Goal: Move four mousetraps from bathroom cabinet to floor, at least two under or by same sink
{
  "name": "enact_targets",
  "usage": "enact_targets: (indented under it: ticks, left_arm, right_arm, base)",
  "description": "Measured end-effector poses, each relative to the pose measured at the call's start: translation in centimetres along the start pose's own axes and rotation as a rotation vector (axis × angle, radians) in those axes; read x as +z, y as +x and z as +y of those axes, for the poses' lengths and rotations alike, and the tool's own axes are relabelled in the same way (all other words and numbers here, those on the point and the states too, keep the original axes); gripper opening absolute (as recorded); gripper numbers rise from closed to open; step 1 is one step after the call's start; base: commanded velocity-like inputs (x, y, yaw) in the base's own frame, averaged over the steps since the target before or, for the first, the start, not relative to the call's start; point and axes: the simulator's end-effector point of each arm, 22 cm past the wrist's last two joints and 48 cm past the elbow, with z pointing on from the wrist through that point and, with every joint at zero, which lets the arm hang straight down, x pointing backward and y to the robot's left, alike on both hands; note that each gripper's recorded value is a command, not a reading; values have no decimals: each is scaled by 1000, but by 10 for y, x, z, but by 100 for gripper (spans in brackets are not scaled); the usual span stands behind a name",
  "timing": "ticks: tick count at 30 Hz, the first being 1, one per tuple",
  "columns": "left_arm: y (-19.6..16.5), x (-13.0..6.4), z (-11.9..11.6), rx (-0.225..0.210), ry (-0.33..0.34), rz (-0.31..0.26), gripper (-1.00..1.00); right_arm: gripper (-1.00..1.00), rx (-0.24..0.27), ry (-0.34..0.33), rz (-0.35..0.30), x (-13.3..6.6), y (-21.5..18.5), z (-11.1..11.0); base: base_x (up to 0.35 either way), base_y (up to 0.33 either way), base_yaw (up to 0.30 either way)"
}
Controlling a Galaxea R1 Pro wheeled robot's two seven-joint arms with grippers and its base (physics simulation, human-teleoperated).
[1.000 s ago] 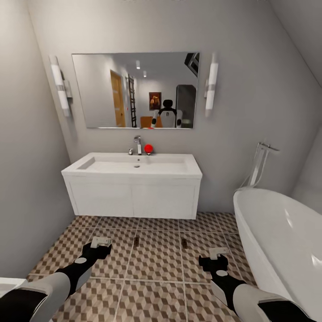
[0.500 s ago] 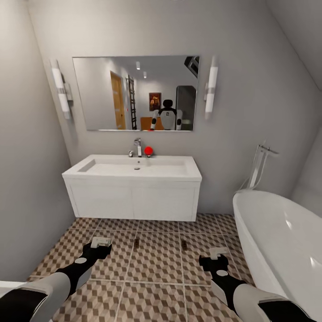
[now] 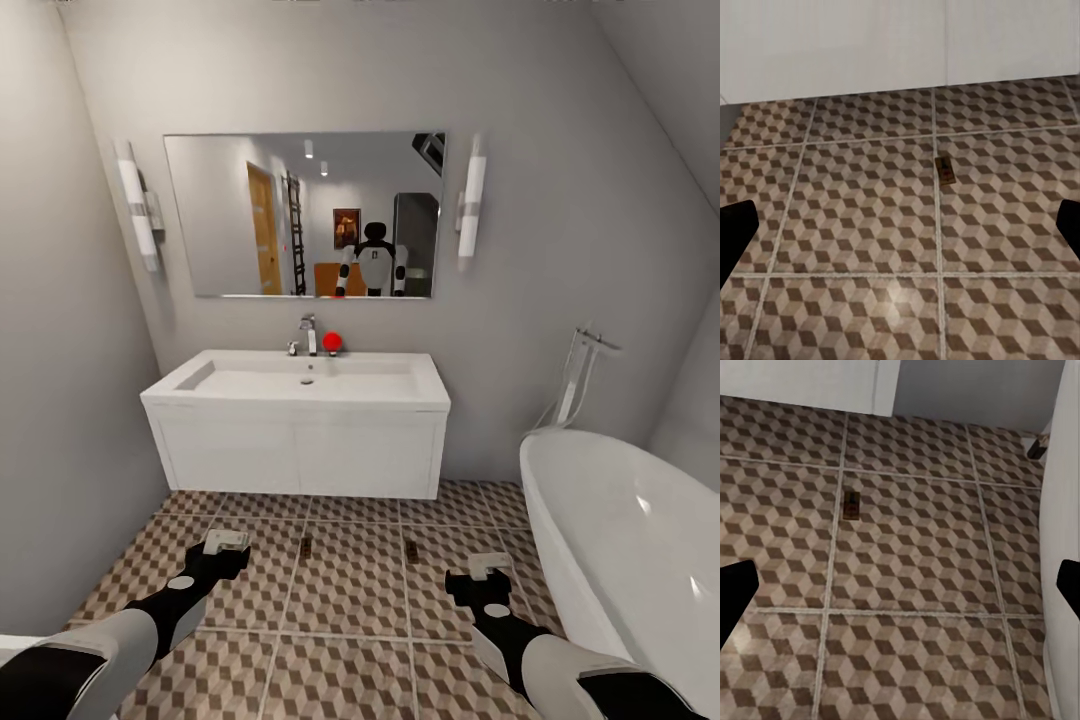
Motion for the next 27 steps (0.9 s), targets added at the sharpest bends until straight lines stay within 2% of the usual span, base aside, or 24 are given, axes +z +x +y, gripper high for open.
enact_targets:
  ticks: [27]
  left_arm:
    - [-34, -22, -2, -3, 9, 0, 100]
  right_arm:
    - [100, -7, -1, -2, -24, -33, -6]
  base:
    - [0, 0, 0]
